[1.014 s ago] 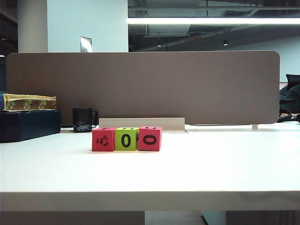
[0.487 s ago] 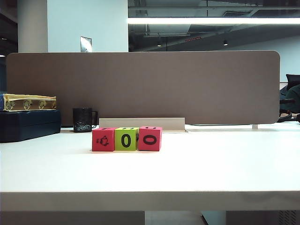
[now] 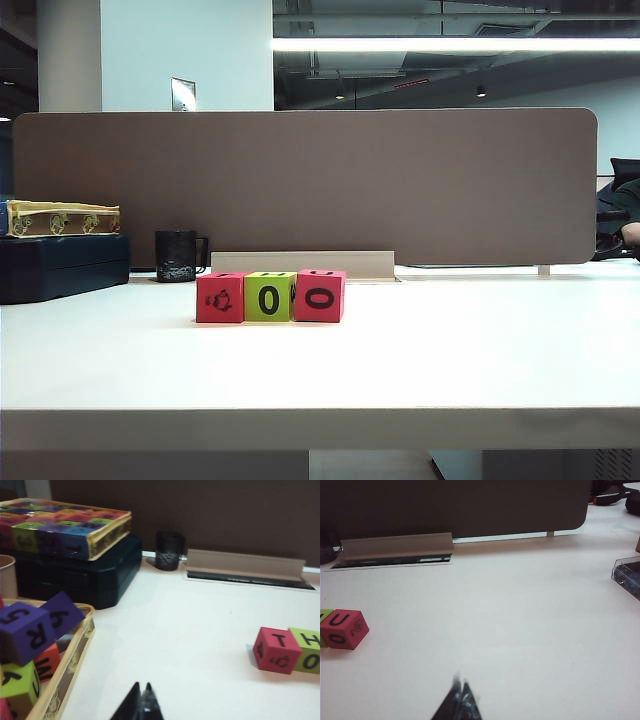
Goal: Select the appropriate blocks from the scattered letter blocks on the table and arrange them in a row to spell out "THU".
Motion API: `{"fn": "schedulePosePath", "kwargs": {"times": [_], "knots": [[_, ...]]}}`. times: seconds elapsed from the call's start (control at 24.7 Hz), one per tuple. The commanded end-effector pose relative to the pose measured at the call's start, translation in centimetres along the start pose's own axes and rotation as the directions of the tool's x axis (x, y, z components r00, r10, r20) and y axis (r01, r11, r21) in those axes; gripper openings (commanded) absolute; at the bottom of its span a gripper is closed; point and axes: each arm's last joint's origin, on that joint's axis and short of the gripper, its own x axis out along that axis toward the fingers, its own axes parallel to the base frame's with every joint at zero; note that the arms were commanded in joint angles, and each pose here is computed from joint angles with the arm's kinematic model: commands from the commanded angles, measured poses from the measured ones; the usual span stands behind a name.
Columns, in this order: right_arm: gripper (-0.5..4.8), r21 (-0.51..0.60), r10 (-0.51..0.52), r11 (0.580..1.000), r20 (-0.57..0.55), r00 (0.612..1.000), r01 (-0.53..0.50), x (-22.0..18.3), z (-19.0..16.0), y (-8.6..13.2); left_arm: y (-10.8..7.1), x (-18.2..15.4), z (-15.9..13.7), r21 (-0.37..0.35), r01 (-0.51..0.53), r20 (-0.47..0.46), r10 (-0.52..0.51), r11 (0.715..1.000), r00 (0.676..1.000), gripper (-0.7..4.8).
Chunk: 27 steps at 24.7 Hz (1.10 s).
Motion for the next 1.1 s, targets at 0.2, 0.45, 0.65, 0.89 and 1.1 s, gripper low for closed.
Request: {"fn": "schedulePosePath", "kwargs": {"times": [0.2, 0.45, 0.65, 0.89, 1.1], "knots": [[-0.04, 0.005, 0.001, 1.000, 0.017, 1.000, -0.001, -0.1, 0.2, 0.0, 0.2, 0.6, -3.0, -0.005, 0.011, -0.012, -0.011, 1.000, 1.000, -0.05], [-0.04, 0.006, 0.002, 1.000, 0.019, 1.000, -0.002, -0.1, 0.3, 0.0, 0.2, 0.7, -3.6, -0.003, 0.020, -0.032, -0.020, 1.000, 0.999, -0.05], [-0.04, 0.006, 0.001, 1.000, 0.019, 1.000, -0.001, -0.1, 0.3, 0.0, -0.5, 0.7, -4.0, 0.006, 0.073, -0.066, -0.073, 0.997, 0.995, -0.05], [-0.04, 0.006, 0.001, 1.000, 0.019, 1.000, -0.001, -0.1, 0.3, 0.0, -0.5, 0.7, -4.0, -0.003, 0.076, -0.076, -0.076, 0.997, 0.994, -0.05], [-0.04, 0.006, 0.001, 1.000, 0.019, 1.000, -0.001, -0.1, 0.3, 0.0, -0.5, 0.7, -4.1, -0.003, 0.075, -0.076, -0.075, 0.997, 0.994, -0.05]]}}
